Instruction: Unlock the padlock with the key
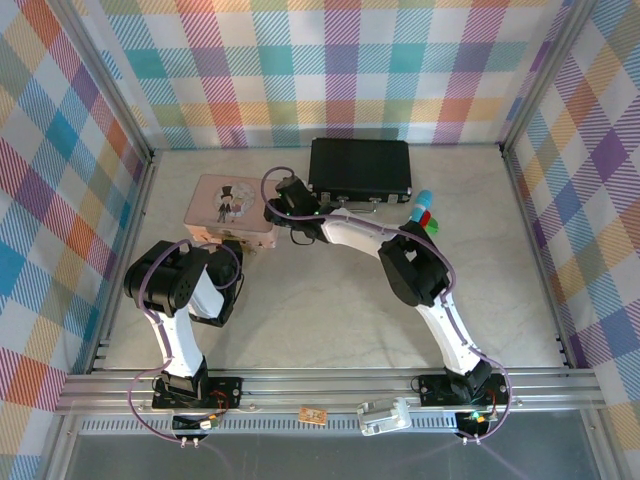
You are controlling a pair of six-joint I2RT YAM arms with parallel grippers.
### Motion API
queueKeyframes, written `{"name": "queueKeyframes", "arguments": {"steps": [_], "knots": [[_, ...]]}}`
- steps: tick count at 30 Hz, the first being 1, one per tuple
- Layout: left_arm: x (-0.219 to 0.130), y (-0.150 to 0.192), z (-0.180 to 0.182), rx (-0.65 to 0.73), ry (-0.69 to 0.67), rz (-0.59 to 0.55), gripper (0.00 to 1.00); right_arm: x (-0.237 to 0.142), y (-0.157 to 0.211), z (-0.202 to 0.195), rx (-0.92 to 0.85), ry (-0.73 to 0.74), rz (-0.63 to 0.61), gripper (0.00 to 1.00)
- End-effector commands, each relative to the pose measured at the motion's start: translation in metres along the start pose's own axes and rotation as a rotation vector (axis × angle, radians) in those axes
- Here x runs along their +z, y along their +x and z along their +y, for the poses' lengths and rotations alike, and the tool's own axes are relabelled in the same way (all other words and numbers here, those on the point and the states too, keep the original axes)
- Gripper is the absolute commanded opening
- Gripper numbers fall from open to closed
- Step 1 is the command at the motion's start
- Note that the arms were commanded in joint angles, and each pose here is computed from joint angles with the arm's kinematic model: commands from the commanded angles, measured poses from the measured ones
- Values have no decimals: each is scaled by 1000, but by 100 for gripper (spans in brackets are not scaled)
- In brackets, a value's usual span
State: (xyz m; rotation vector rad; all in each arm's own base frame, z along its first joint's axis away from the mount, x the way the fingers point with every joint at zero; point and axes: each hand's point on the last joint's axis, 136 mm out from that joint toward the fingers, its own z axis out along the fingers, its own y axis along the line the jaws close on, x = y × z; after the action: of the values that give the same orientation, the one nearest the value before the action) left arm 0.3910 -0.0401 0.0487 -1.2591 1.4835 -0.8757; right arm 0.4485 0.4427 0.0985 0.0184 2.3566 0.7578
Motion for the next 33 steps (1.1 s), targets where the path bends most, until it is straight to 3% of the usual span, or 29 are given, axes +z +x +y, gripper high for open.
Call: {"name": "queueKeyframes", "arguments": {"steps": [1, 7, 15, 22, 33], "knots": [[-10, 5, 18, 52, -57, 44, 0, -10, 30, -95, 1, 307, 91, 40], [-23, 39, 18, 82, -46, 174, 0, -36, 40, -109, 36, 345, 100, 39], [-18, 42, 35, 58, -97, 132, 4, -43, 50, -118, 62, 363, 107, 38], [-22, 35, 38, 73, -107, 101, 39, -40, 42, -109, 43, 335, 95, 39], [-43, 35, 33, 223, -65, 256, 56, -42, 34, -97, -36, 291, 95, 41]]}}
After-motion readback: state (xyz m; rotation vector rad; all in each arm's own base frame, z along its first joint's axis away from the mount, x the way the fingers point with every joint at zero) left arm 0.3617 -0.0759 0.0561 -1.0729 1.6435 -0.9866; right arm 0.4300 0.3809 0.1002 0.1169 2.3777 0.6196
